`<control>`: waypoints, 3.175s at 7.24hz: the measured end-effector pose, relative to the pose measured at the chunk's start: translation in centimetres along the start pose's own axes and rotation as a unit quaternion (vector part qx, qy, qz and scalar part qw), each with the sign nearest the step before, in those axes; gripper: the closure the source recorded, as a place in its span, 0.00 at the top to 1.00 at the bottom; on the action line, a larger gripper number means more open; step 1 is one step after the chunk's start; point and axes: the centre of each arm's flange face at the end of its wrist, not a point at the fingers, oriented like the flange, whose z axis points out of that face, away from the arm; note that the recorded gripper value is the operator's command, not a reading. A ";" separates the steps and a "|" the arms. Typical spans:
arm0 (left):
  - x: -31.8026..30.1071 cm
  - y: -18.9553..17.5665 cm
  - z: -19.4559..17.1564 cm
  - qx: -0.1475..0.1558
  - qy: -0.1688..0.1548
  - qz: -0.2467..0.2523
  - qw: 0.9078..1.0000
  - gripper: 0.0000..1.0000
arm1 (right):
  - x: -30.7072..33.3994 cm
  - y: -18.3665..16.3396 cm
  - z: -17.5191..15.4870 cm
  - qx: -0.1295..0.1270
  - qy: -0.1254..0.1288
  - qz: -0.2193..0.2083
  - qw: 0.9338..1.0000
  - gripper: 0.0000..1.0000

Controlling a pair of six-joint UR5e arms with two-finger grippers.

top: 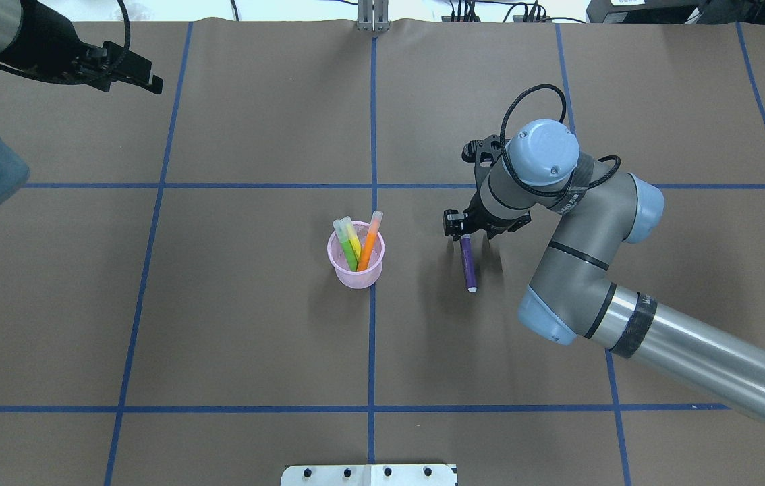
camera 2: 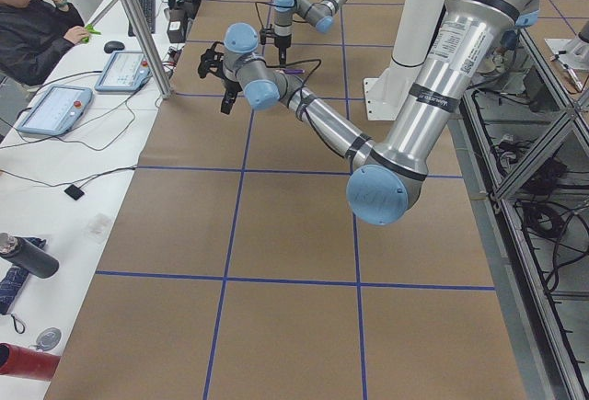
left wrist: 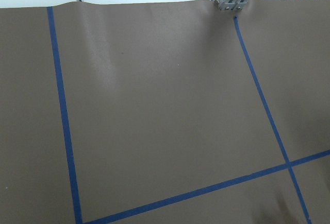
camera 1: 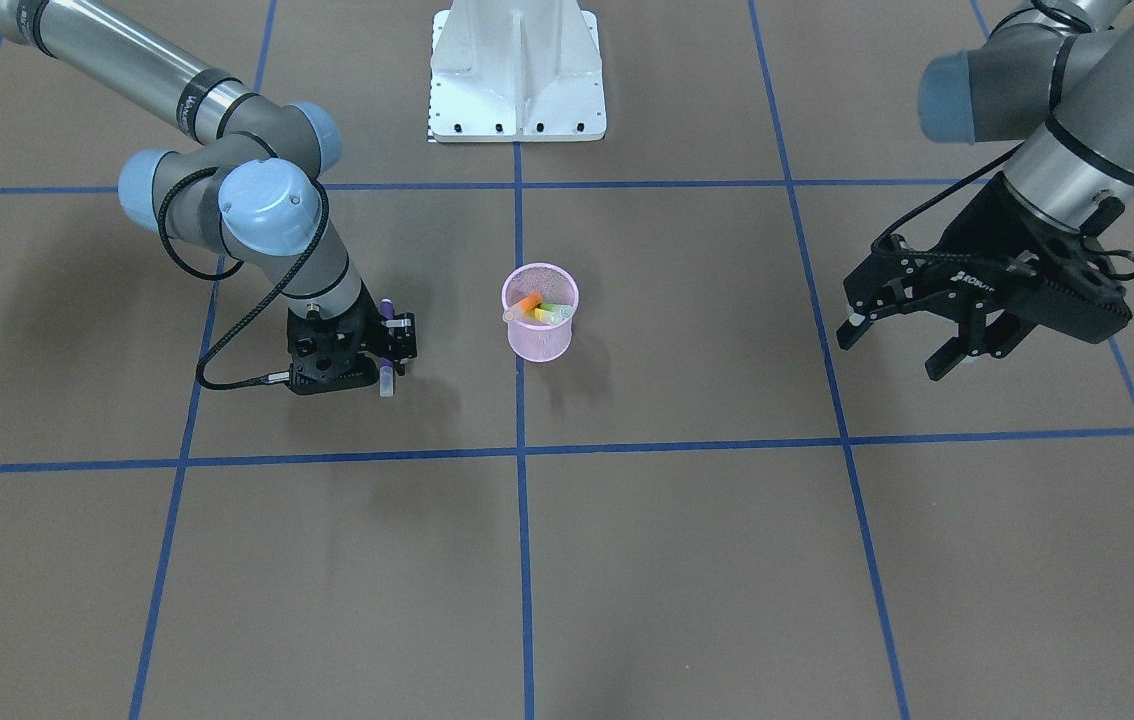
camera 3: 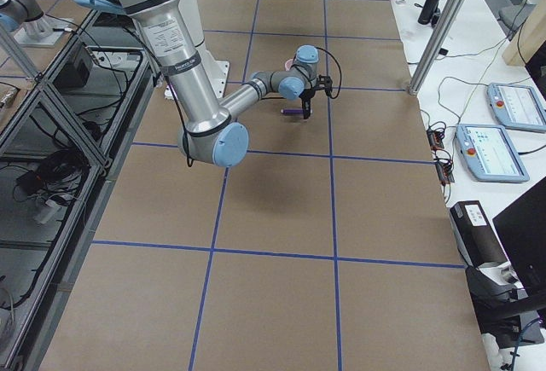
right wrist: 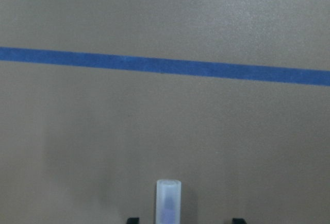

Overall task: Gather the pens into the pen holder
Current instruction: 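Grasp the purple marker with the right gripper while the left arm withdraws, then lift the purple marker upright with the right gripper away from the table, then carry the purple marker with the right gripper over the pink cup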

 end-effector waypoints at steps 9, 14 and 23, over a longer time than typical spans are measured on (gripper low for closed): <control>-0.6 0.2 0.0 -0.001 -0.002 -0.003 1.000 0.99 | -1.9 0.0 0.6 -0.007 0.020 0.000 1.000 0.19; -0.3 0.4 -0.5 0.004 -0.001 0.000 1.000 0.99 | -1.9 -0.5 -2.0 0.007 0.001 -0.007 1.000 0.00; -2.5 1.9 0.5 -0.007 -0.013 -0.012 1.000 1.00 | -8.6 1.6 -16.1 0.327 -0.214 -0.072 0.918 0.00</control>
